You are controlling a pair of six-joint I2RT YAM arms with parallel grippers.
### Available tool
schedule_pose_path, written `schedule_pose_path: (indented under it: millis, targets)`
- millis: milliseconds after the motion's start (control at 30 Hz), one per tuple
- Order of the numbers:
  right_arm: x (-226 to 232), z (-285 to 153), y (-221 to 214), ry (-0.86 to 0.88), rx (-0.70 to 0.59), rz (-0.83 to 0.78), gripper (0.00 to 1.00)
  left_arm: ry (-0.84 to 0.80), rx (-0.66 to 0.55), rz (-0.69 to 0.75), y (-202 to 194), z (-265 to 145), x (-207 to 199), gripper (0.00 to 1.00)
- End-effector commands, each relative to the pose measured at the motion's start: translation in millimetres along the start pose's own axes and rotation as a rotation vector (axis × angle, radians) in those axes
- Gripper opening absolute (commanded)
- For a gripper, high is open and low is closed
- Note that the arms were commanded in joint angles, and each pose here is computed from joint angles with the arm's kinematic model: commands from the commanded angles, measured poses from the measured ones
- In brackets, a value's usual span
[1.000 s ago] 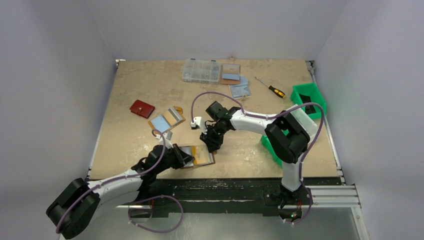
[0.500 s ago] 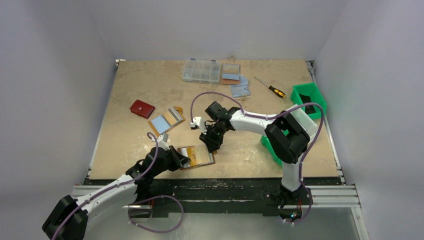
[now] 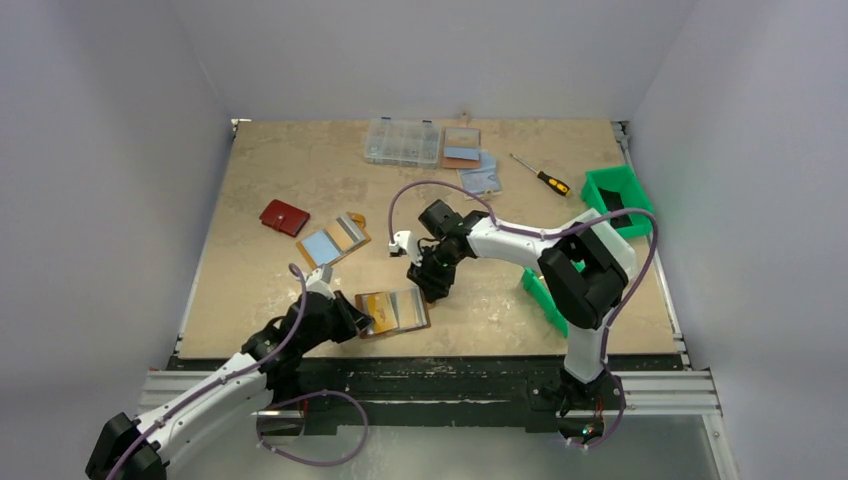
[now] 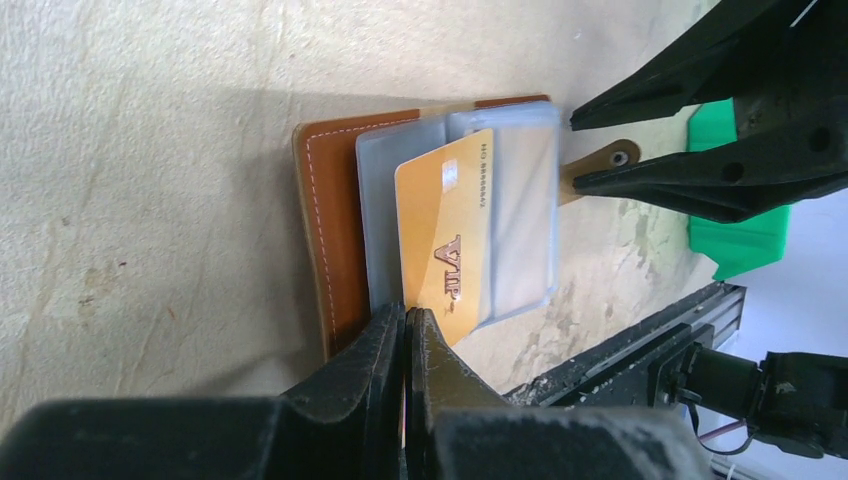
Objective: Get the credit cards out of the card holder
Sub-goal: Remove the credit card from the card holder.
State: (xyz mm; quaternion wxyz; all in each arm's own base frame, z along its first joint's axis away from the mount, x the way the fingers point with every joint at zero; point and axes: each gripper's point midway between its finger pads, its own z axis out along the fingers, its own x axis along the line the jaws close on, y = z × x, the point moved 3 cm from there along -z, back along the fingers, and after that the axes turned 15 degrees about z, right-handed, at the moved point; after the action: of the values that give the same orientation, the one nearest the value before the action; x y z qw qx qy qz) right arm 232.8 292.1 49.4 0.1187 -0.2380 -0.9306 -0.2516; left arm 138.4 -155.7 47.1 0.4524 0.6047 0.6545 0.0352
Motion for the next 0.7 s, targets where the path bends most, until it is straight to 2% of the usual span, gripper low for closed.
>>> schedule_pose_path:
  millis: [0,400,667]
  targets:
    - [16.8,-25.5,10.2,0.052,-0.061,-0.061,0.46,-0.002,-0.025,0.035,11.9,-8.4,-6.0,0.00]
    - [49.7,-56.7,21.8,0.278,-0.149,-0.080,0.54,-0.060,-0.115,0.065,40.3,-17.8,-28.5,0.00]
    - [55.3,-62.3,23.9,0.322,-0.166,-0.076,0.55,-0.052,-0.157,0.090,51.9,-22.7,-32.0,0.00]
